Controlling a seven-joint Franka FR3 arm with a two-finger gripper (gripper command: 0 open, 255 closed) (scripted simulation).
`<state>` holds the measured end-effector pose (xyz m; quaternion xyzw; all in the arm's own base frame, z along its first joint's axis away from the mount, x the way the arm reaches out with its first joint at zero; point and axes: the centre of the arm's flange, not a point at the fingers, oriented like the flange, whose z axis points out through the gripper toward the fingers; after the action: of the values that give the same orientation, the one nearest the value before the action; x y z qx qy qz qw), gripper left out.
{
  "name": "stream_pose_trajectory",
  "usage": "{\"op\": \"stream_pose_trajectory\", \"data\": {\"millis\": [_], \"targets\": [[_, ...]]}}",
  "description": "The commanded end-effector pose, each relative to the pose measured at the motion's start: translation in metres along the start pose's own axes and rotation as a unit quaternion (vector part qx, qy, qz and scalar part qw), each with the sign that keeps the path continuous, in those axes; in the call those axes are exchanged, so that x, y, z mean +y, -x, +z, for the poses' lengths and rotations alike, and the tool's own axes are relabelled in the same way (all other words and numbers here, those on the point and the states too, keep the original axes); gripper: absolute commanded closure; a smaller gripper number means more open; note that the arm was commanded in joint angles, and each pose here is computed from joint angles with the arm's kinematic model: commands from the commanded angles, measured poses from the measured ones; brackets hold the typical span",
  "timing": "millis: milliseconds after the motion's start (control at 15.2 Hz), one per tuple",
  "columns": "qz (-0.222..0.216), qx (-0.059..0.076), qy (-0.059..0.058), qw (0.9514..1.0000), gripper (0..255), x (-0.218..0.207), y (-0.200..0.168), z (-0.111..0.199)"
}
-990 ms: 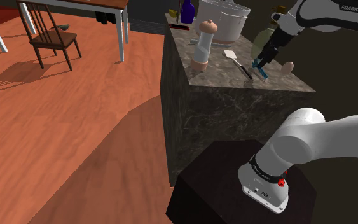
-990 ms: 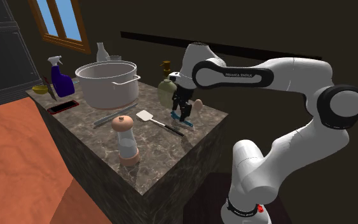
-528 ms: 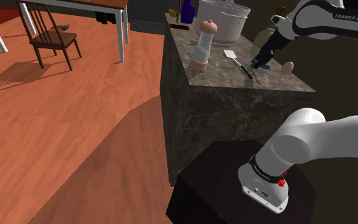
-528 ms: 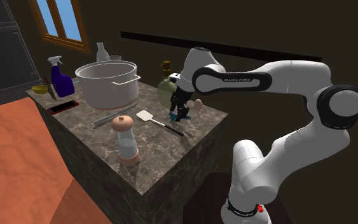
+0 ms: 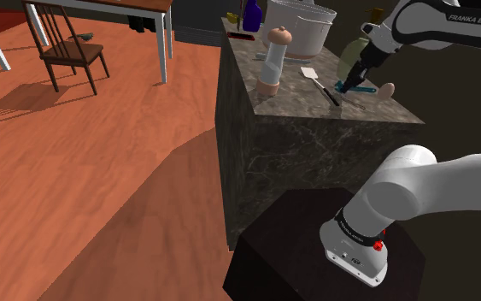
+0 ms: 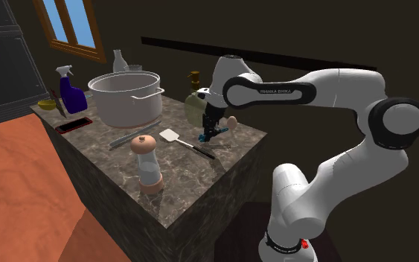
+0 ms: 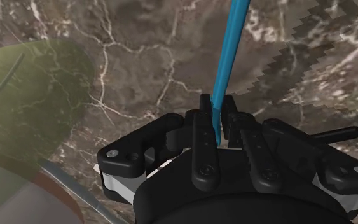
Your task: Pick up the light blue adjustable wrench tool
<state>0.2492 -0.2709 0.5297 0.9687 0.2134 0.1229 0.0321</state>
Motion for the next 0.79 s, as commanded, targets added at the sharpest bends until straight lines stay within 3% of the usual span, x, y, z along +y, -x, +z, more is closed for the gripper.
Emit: {"op": "stream_pose_trajectory", "data": {"millis": [0,726], "targets": [[0.000,-0.003,-0.004,1.0000,255,-0.008,0.004,0.011],[0.000,-0.003,-0.004,1.0000,255,-0.002,-0.009,-0.045]]}}
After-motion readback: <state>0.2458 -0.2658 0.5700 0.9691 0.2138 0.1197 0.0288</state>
